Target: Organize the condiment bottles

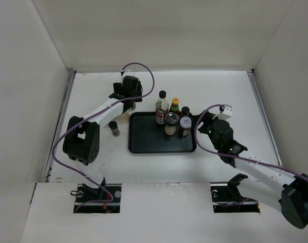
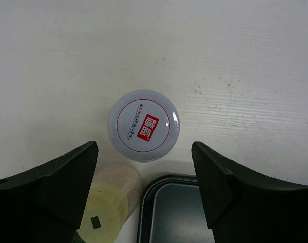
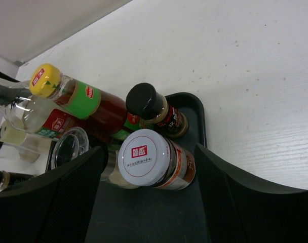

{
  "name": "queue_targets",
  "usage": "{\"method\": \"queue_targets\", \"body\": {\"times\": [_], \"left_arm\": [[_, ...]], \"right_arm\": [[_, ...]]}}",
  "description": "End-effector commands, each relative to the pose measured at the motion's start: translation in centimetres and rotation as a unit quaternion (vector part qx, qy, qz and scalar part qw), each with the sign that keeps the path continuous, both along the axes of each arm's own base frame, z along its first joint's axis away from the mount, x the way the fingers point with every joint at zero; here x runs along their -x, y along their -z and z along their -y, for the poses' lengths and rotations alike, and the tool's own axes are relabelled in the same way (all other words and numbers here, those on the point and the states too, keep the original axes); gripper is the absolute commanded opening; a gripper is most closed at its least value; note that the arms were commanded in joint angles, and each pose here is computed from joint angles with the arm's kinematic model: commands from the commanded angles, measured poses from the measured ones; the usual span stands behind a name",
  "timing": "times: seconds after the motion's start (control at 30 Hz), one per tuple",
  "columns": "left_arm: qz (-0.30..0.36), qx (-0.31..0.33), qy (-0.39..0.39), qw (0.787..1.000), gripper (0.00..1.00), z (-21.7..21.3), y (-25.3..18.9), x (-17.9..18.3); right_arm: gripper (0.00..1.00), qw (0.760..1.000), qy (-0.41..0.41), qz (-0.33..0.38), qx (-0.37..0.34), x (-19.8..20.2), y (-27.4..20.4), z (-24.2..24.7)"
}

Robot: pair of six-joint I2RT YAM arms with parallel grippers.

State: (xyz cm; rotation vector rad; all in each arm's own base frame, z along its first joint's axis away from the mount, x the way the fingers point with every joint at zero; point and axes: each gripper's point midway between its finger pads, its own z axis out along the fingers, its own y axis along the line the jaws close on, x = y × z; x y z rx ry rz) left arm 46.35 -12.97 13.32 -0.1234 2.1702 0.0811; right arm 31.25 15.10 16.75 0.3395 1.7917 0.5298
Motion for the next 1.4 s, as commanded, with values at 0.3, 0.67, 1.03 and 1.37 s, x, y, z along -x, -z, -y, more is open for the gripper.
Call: {"method": "queue_targets", "body": {"times": [0.3, 0.67, 1.03, 1.37], "left_arm": [[0.017, 0.016, 0.009, 1.000, 0.73, 0.2, -0.6, -2.3], [0.027, 0.025, 0.010, 0.999, 0.57, 0.2, -0.7, -3.0], [0.126, 0.060, 0.014, 0.990, 0.42, 1.0, -6.9, -2.3], [0.195, 0.069, 0.041, 0.977, 0.40, 3.0, -12.5, 0.0]], "right_arm": [[0.77, 0.999, -0.010, 0.035, -0.016, -0.3, -2.3, -1.0], [0.77, 0.999, -0.014, 0.036, -0.017, -0.3, -2.3, -1.2], [0.77, 0.999, -0.017, 0.037, -0.018, -0.3, -2.4, -1.4], [0.77, 0.999, -0.019, 0.034, -0.016, -0.4, -2.1, -1.7]]}}
